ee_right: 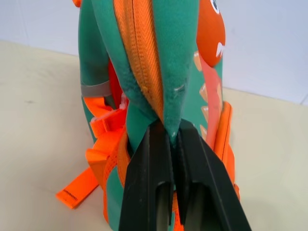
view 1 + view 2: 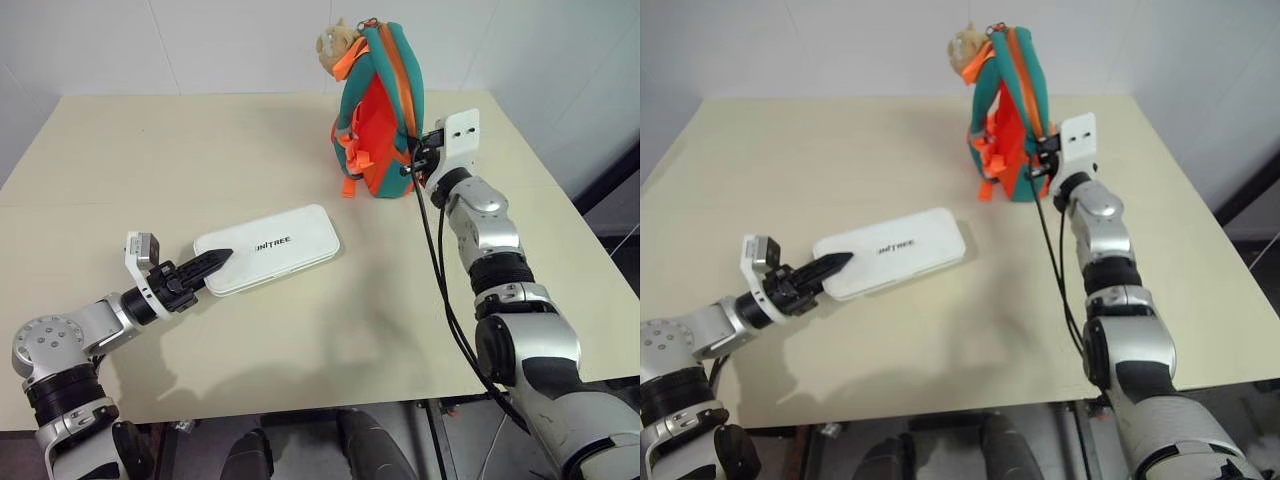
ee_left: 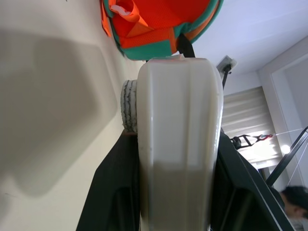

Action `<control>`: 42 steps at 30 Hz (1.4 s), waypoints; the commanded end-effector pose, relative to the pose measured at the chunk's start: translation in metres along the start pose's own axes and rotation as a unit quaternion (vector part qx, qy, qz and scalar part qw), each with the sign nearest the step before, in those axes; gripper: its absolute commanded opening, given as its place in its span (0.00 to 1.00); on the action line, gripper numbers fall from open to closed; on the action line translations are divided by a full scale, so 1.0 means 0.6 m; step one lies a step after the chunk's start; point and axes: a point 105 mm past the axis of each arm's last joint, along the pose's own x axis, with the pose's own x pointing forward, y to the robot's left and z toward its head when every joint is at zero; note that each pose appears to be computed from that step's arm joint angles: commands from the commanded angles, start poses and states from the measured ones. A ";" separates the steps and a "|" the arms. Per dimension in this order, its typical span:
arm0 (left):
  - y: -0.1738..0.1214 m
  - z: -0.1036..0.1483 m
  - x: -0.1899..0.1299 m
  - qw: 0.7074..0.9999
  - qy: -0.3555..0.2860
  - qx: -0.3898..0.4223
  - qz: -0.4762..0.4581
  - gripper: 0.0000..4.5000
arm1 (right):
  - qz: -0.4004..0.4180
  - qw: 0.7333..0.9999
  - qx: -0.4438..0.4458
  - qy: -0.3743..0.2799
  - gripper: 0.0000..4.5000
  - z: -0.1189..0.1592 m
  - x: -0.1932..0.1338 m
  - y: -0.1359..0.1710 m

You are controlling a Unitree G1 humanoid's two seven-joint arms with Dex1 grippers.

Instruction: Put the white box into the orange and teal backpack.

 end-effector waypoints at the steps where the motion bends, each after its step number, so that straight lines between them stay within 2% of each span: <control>1: -0.021 0.015 -0.007 0.999 -0.013 0.022 -0.023 0.29 | 0.017 0.999 -0.003 -0.037 0.00 0.045 -0.013 0.001; 8: -0.013 0.036 -0.013 0.999 -0.023 0.023 -0.009 0.29 | 0.012 0.999 -0.007 -0.029 0.00 0.064 -0.072 0.001; 21: -0.003 0.081 -0.010 0.999 -0.030 0.014 -0.003 0.29 | 0.006 0.999 -0.021 0.029 0.00 0.094 -0.240 0.000; 26: 0.003 0.085 0.004 1.000 -0.014 0.012 0.001 0.29 | -0.019 0.999 0.004 0.044 0.00 0.095 -0.299 -0.012; 30: 0.002 0.090 0.019 1.000 -0.002 0.017 -0.004 0.29 | -0.010 0.997 0.023 0.067 0.00 0.081 -0.346 0.003; 35: 0.000 0.095 0.038 1.000 0.013 0.024 -0.009 0.29 | -0.013 0.995 0.030 0.089 0.00 0.063 -0.373 0.018; 41: 0.001 0.095 0.055 0.999 0.026 0.029 -0.016 0.29 | -0.029 0.993 0.023 0.110 0.00 0.047 -0.369 0.015; 42: 0.002 0.095 0.056 0.999 0.028 0.029 -0.016 0.29 | -0.024 0.993 0.016 0.116 0.06 0.046 -0.370 0.016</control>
